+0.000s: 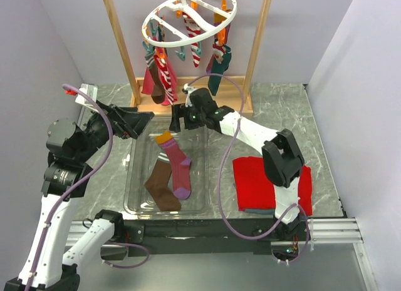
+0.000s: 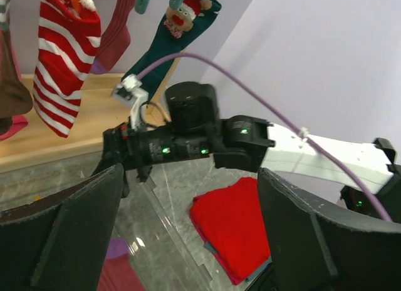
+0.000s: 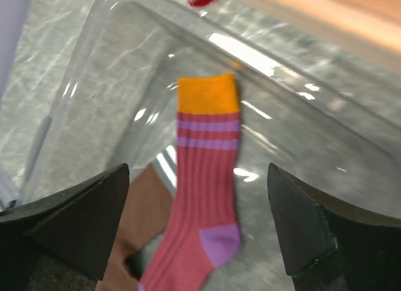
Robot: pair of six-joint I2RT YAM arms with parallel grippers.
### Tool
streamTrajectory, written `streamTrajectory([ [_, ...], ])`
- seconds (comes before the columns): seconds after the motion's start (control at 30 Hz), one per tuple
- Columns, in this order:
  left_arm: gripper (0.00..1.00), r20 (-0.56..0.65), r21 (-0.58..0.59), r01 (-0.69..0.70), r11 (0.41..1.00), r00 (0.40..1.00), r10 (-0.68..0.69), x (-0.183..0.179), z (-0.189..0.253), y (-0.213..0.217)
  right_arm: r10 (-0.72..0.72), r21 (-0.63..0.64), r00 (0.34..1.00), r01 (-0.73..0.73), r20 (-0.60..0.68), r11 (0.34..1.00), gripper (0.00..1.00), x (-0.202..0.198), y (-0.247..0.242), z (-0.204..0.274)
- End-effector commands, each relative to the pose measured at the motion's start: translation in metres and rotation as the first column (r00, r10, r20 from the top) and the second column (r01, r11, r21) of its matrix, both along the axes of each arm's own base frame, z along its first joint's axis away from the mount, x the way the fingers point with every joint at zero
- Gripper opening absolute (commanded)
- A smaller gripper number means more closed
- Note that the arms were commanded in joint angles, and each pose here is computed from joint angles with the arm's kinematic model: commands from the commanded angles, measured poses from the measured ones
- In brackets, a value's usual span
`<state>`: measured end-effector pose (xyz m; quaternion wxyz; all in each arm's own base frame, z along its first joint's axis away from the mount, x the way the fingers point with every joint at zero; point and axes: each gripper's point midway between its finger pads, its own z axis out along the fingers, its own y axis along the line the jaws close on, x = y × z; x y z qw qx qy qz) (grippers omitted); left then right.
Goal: Remove the socks clipped to the hanger
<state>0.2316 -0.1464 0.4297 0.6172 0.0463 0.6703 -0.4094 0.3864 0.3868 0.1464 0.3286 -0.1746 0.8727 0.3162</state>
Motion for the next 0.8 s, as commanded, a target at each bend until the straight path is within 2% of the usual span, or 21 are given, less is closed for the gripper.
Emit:
streamTrajectory([
  [0.0, 0.92, 0.031, -0.001, -0.044, 0.999, 0.999, 0.044, -0.002, 0.006, 0.007, -0.069, 0.025, 0.973, 0.065, 0.219, 0.998, 1.0, 0.013, -0.02, 0.08],
  [0.07, 0.94, 0.027, -0.006, -0.067, 0.998, 0.997, 0.067, 0.001, 0.004, 0.01, -0.102, 0.094, 0.953, 0.078, 0.286, 0.993, 1.0, 0.022, -0.02, 0.097],
  [0.1, 0.99, 0.012, -0.015, -0.053, 0.998, 0.999, 0.053, 0.004, -0.001, 0.007, -0.109, 0.124, 0.944, 0.073, 0.311, 0.99, 1.0, 0.025, -0.019, 0.104],
  [0.23, 0.98, -0.029, -0.056, 0.05, 0.997, 0.998, -0.052, 0.007, -0.004, -0.01, -0.129, 0.258, 0.877, 0.006, 0.463, 0.966, 0.95, 0.032, -0.008, 0.142],
  [0.27, 0.98, -0.033, -0.06, 0.042, 0.997, 0.998, -0.044, 0.01, -0.005, -0.01, -0.145, 0.296, 0.848, -0.015, 0.51, 0.955, 0.94, 0.035, -0.005, 0.155],
  [0.37, 0.98, -0.038, -0.062, 0.005, 0.998, 0.999, -0.007, 0.02, -0.006, -0.006, -0.15, 0.342, 0.813, -0.064, 0.563, 0.938, 0.91, 0.041, 0.006, 0.172],
  [0.43, 0.95, -0.027, -0.061, -0.037, 0.997, 0.999, 0.035, 0.026, 0.004, -0.001, -0.168, 0.357, 0.805, -0.058, 0.569, 0.932, 0.88, 0.048, 0.009, 0.173],
  [0.6, 0.86, -0.149, -0.059, -0.206, 0.977, 0.969, 0.195, 0.072, -0.004, 0.018, -0.194, 0.377, 0.773, -0.063, 0.604, 0.924, 0.82, 0.058, 0.013, 0.179],
  [0.77, 0.79, -0.173, -0.057, -0.21, 0.976, 0.965, 0.198, 0.109, 0.0, 0.013, -0.193, 0.39, 0.771, -0.078, 0.607, 0.917, 0.78, 0.061, 0.018, 0.178],
])
